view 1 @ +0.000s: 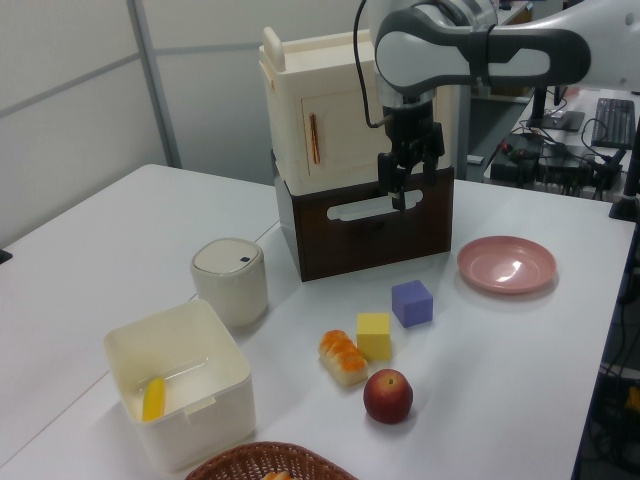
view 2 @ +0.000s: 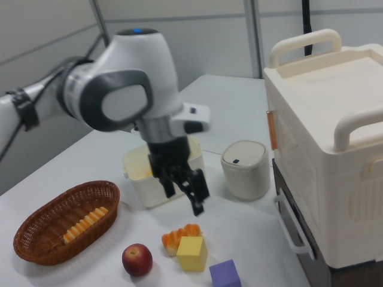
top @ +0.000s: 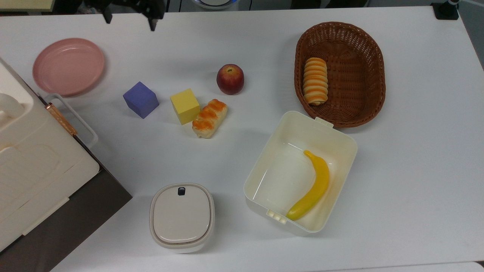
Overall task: Put the purple cube on a plate
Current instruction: 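Lower the gripper around the purple cube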
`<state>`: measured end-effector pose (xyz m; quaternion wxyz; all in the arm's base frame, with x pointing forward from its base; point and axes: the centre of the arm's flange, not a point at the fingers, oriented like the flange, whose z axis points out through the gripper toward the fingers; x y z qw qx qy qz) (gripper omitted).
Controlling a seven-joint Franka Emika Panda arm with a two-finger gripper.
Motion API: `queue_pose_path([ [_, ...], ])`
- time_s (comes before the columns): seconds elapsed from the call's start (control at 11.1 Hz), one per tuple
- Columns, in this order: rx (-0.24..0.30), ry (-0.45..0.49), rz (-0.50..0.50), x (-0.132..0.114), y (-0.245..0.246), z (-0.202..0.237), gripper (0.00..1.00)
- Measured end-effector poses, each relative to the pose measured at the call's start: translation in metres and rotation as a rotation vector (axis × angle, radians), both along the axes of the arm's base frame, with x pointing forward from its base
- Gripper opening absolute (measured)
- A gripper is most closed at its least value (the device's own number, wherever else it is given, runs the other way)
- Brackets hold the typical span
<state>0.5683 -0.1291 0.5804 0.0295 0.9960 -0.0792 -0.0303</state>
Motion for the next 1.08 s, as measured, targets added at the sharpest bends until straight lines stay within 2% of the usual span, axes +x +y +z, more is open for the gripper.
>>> queue_pose_path([
  [0.36,-0.003,0.017,-0.186,0.016,-0.049,-0.056,1.0],
  [0.81,0.014,-0.01,-0.442,0.03,-0.056,-0.136,1.0],
  [1.08,0.014,0.003,-0.511,0.04,-0.05,-0.187,1.0],
])
